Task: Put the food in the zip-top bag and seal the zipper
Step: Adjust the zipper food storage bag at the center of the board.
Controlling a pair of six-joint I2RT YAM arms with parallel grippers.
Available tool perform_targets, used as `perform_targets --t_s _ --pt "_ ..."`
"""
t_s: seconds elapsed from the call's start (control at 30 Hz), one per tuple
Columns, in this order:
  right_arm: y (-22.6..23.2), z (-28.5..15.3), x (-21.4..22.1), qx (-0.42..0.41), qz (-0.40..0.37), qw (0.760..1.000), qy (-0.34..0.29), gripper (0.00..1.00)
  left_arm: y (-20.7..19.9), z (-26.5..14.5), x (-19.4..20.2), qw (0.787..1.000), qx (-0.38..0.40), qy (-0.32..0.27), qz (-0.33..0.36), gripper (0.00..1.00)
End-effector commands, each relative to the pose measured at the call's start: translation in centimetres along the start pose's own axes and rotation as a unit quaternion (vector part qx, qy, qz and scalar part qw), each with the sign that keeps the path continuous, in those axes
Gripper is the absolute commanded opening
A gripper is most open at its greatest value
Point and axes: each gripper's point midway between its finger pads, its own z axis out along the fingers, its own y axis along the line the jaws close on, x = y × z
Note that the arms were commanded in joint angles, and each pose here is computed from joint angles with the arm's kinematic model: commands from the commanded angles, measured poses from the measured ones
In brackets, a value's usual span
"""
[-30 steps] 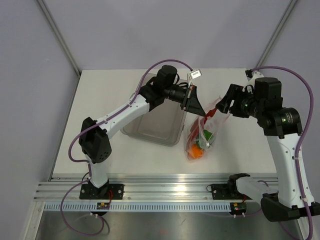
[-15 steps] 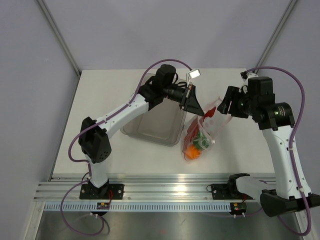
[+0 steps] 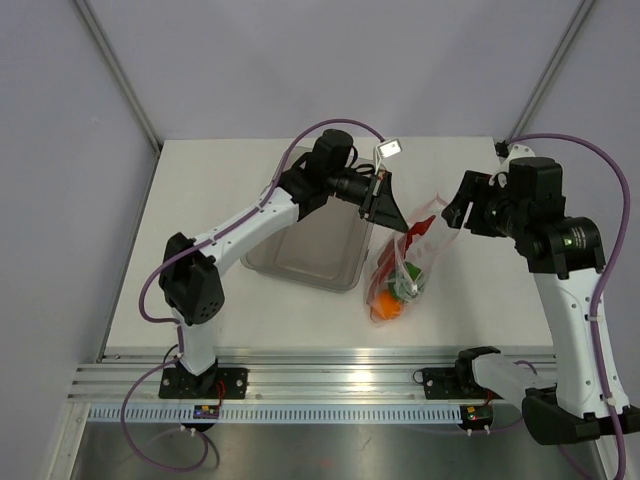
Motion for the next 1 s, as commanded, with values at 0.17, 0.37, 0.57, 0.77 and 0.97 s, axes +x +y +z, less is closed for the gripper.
perform_targets --t_s 0.17,0.37,0.57,0.77,0.97 --pt "-0.1 3.3 2.8 -0.005 0.001 0.998 0.067 0.49 -2.1 -0.4 -1.8 0.998 0.027 -0.009 0.049 0.0" --pt "0.9 3.7 2.3 -0.027 0.039 0.998 0.044 0.03 -0.8 0.2 -3.4 0.999 -0.004 -0.022 0.042 0.41" --pt "1.4 4.0 2.0 -0.031 0.077 0.996 0.041 0.0 4.0 -2.8 -3.9 0.972 -0.208 -0.065 0.092 0.61" --pt "1.9 3.6 1.3 -0.04 0.088 0.995 0.028 0.0 -3.8 -8.1 -4.0 0.857 -0.354 -0.21 0.312 0.62" --pt "2.5 3.9 0.2 -0.049 0.092 0.994 0.016 0.0 -5.3 -8.2 0.4 0.841 -0.367 -0.236 0.321 0.61"
